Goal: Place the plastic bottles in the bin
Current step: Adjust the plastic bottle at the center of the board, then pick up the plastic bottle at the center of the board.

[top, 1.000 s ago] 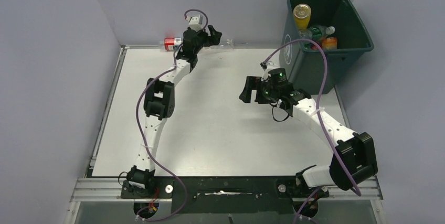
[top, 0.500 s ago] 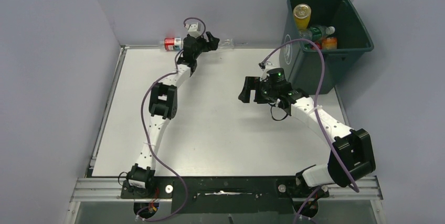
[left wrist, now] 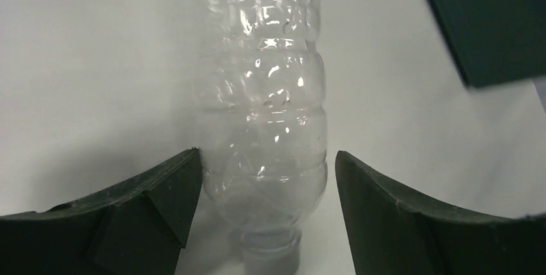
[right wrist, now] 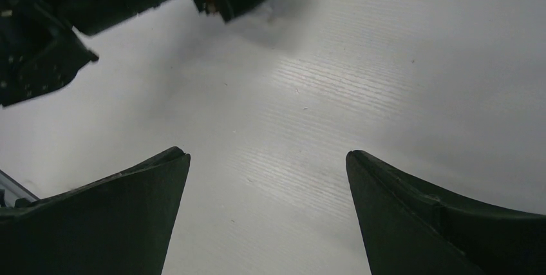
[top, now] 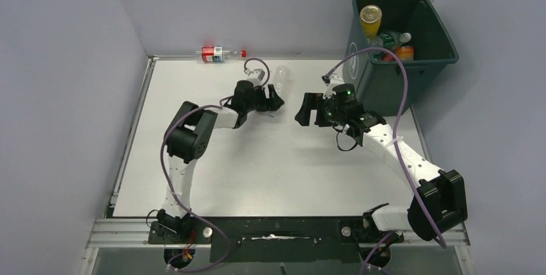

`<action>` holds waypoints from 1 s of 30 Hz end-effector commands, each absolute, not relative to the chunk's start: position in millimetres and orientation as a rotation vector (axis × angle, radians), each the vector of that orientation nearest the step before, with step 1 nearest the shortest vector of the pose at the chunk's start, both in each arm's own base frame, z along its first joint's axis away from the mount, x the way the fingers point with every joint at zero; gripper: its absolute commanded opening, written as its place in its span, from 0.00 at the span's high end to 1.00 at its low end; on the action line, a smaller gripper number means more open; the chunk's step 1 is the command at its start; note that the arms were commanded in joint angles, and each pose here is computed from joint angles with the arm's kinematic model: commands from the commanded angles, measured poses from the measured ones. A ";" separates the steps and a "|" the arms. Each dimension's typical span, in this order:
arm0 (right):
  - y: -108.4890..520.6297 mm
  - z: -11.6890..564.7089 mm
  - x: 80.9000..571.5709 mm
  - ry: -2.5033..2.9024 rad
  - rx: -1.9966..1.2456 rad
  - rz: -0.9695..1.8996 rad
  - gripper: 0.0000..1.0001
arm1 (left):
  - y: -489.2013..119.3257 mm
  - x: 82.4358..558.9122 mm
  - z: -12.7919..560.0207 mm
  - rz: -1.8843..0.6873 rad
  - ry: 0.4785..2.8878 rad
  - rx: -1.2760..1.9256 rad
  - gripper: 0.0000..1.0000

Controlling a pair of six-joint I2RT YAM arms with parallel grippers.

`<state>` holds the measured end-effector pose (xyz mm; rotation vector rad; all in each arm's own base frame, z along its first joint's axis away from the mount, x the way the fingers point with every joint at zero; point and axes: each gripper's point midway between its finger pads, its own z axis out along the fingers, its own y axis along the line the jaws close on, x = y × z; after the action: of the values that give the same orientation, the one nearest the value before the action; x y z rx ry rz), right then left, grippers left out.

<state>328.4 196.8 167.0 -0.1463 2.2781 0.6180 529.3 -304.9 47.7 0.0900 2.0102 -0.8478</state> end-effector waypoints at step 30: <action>260.5 139.6 372.5 2.267 -0.192 0.593 0.02 | -147.6 378.9 211.4 -0.584 1.884 -0.296 0.16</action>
<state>349.1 234.5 123.4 -0.2405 2.3463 0.5462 391.3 -159.9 202.5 -0.2441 1.8966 -0.5899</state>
